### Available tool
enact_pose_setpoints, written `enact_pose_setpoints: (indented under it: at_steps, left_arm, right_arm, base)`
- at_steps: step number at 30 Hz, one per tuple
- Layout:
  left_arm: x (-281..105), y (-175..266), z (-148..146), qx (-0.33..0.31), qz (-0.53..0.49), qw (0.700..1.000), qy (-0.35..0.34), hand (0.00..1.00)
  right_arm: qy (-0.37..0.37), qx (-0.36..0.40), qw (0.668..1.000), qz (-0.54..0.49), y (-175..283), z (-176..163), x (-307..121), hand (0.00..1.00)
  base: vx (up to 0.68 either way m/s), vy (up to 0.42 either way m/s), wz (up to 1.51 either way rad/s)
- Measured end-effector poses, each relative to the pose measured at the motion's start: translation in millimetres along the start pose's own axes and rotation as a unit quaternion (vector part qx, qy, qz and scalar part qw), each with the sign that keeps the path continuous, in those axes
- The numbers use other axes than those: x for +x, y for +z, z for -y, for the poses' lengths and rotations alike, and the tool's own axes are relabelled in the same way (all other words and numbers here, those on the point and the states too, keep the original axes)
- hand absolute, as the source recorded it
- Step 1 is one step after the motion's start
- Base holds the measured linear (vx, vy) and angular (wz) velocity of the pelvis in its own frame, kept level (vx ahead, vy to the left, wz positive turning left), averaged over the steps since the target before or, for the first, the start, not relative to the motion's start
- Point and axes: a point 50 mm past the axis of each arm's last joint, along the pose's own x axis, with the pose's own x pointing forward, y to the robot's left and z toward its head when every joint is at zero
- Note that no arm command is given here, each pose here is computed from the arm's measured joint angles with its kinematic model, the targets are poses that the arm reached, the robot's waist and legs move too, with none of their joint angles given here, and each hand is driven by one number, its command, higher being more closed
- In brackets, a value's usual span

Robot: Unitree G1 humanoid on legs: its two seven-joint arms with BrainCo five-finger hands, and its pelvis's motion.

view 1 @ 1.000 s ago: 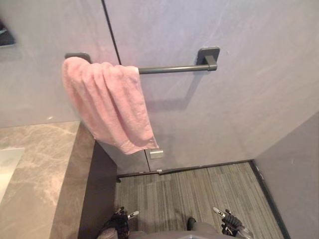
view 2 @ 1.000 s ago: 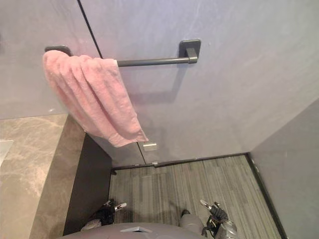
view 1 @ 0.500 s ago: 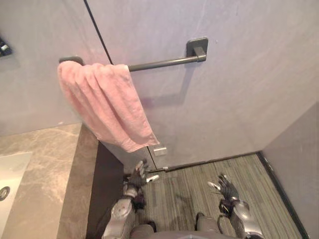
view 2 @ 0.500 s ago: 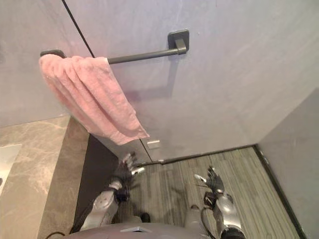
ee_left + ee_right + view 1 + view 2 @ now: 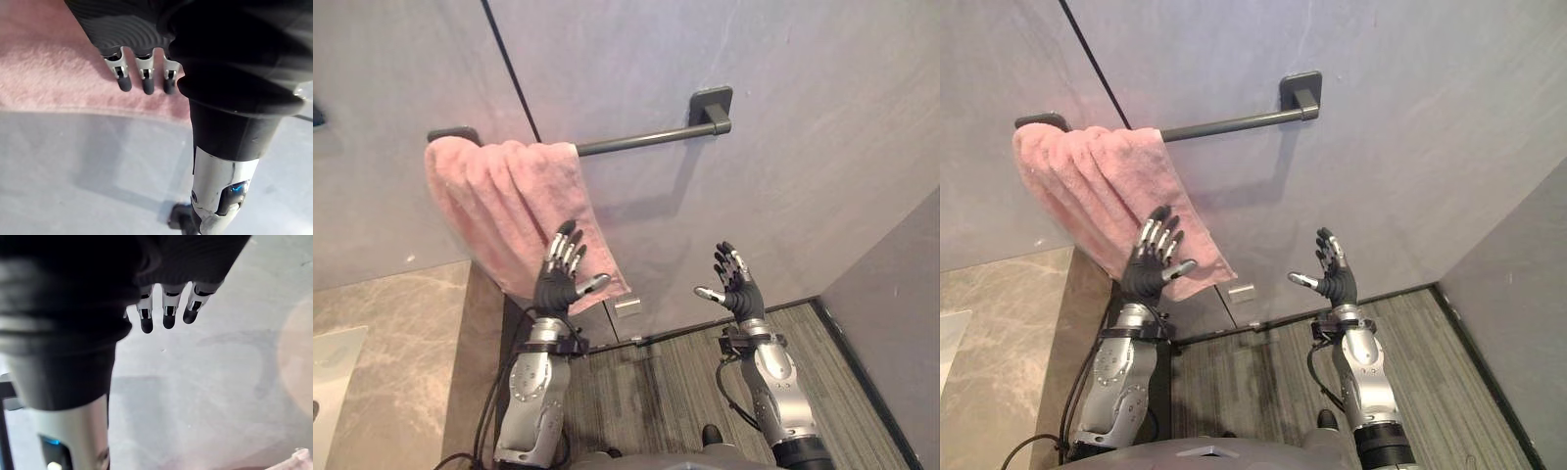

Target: Organize washtable

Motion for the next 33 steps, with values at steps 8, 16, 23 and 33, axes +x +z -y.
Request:
enact_pose_setpoints:
  at_steps: [8,16,23,33]
  left_arm:
    - [-21.5,2.5,-23.8,0.033,-0.015,0.998,0.051,0.00]
    - [-31.2,-2.5,-22.4,-0.002,-0.036,0.999,0.015,0.00]
    - [-30.8,0.7,-32.8,0.014,-0.032,0.999,0.036,0.00]
    - [-31.4,-1.8,-62.6,0.044,-0.039,0.991,0.122,0.00]
  right_arm:
    - [0.066,-0.008,0.997,0.034,14.2,-16.4,-0.7,0.00]
    - [0.104,-0.042,0.992,0.050,25.0,-18.9,10.3,0.00]
    - [0.133,-0.066,0.988,0.048,27.4,-25.8,36.1,0.00]
    - [0.104,-0.106,0.989,0.009,26.2,-12.6,83.2,0.00]
  base:
    - [-0.06,-0.011,0.08]
    - [0.01,-0.010,0.11]
    - [-0.03,-0.006,0.12]
    - [-0.02,-0.016,0.15]
